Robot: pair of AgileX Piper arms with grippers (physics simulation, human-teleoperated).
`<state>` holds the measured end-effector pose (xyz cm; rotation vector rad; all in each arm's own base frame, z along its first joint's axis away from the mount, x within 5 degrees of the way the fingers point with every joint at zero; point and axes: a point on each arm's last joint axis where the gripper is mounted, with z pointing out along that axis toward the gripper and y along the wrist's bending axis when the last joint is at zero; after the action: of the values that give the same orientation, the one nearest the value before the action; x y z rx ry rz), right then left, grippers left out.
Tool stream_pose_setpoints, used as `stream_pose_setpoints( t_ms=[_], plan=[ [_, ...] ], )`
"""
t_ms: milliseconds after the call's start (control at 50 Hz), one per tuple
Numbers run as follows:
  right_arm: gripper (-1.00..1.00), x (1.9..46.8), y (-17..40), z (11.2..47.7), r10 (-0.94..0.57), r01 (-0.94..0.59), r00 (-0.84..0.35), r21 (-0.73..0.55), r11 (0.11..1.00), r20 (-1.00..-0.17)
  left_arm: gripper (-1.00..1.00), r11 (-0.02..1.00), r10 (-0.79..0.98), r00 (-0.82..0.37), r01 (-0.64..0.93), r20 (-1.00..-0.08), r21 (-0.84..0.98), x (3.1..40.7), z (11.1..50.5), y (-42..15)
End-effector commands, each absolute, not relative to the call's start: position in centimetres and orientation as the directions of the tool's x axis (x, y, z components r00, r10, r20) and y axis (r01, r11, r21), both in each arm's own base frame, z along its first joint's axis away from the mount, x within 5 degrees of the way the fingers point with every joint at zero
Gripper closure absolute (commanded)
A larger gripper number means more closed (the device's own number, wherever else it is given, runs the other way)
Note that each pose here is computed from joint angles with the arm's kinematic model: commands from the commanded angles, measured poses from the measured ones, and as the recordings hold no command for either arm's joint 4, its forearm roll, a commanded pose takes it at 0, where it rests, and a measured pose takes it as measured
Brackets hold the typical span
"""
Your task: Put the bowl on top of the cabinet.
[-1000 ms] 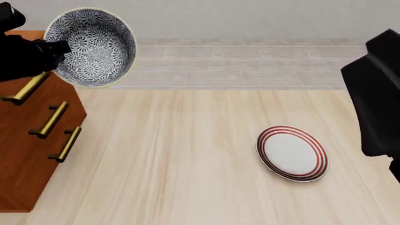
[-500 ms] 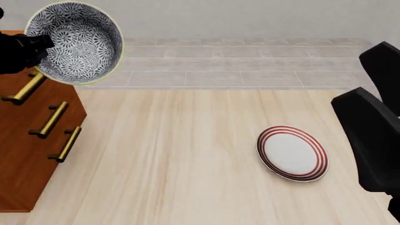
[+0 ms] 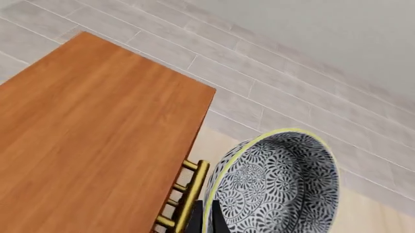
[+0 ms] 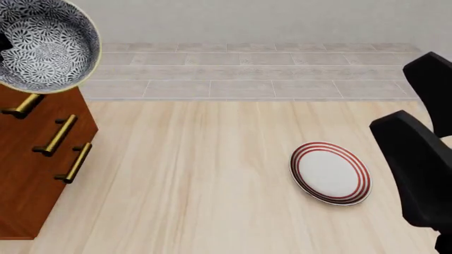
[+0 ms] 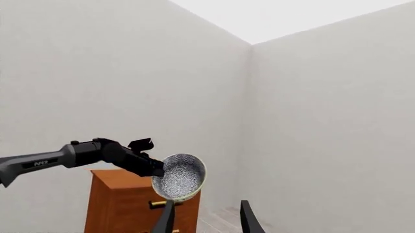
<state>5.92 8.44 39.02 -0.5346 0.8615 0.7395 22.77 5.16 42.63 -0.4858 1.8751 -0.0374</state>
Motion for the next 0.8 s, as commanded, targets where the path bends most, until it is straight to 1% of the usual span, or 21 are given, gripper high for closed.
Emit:
stream_pose_setpoints(
  t_ms=[20, 140, 800],
  plan=[
    [-1.0, 5.7, 8.3, 39.0, 0.351, -0.761, 0.441, -0.136, 0.635, -0.826, 1.0, 0.901, -0.354, -0.241, -0.349, -0.904, -0.259, 21.5, 43.2, 6.0],
    [-1.0, 5.6, 8.1, 39.0, 0.349, -0.759, 0.444, -0.139, 0.636, -0.825, 1.0, 0.898, -0.351, -0.224, -0.357, -0.909, -0.258, 21.0, 43.8, 6.2],
    [-1.0, 6.1, 9.0, 38.7, 0.344, -0.764, 0.442, -0.147, 0.629, -0.828, 1.0, 0.862, -0.382, -0.177, -0.423, -0.907, -0.28, 20.9, 44.1, 7.9]
  ],
)
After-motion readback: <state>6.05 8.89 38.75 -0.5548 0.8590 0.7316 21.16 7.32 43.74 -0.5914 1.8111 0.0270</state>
